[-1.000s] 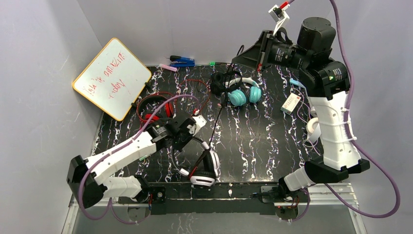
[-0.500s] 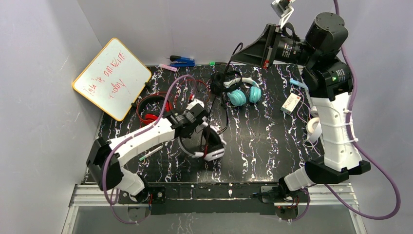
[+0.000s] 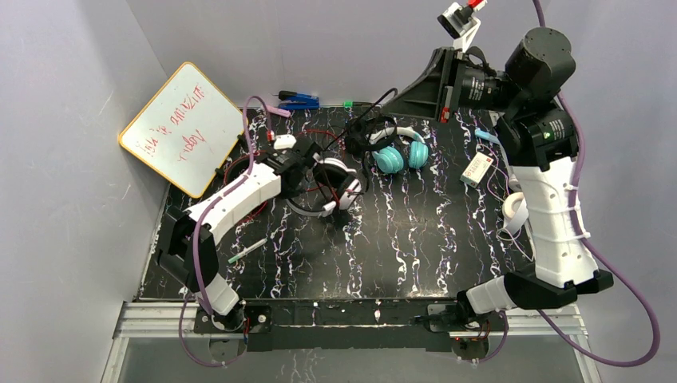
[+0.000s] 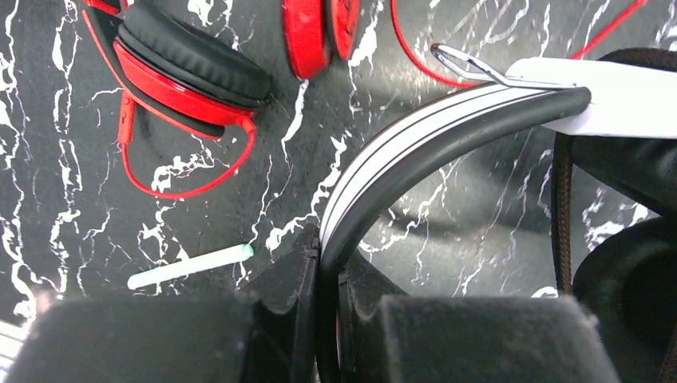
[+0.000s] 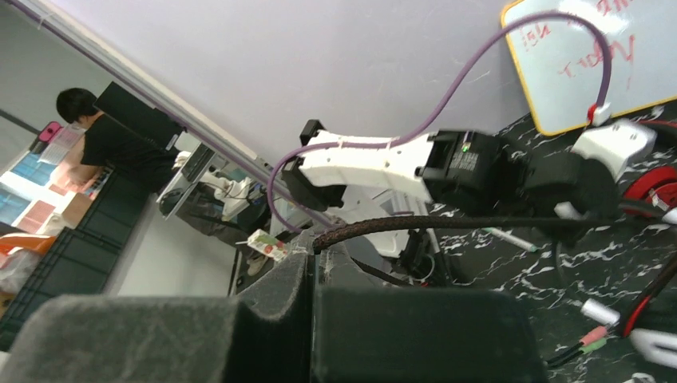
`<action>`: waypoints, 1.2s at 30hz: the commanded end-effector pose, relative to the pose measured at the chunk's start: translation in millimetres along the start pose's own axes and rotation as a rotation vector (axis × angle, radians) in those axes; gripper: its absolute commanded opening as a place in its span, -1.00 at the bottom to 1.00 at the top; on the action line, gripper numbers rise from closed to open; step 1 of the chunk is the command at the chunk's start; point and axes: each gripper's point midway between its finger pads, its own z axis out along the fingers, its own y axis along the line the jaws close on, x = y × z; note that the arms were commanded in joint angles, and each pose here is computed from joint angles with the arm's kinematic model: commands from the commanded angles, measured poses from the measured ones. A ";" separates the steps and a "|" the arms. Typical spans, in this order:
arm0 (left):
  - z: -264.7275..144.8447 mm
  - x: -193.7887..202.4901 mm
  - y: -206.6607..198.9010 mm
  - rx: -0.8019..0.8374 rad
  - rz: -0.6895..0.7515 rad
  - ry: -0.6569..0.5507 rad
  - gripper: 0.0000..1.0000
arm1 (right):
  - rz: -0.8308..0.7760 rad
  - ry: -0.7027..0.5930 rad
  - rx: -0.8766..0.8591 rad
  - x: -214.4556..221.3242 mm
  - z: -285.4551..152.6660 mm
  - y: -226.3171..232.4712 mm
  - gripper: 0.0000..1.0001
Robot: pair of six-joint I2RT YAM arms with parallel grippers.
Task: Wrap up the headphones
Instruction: Wrap the headphones cable around the headphones.
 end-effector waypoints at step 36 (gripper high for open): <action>-10.1 -202.9 108.1 0.580 -0.953 -0.012 -1.00 | 0.356 0.192 0.569 238.4 -76.7 -171.8 -0.97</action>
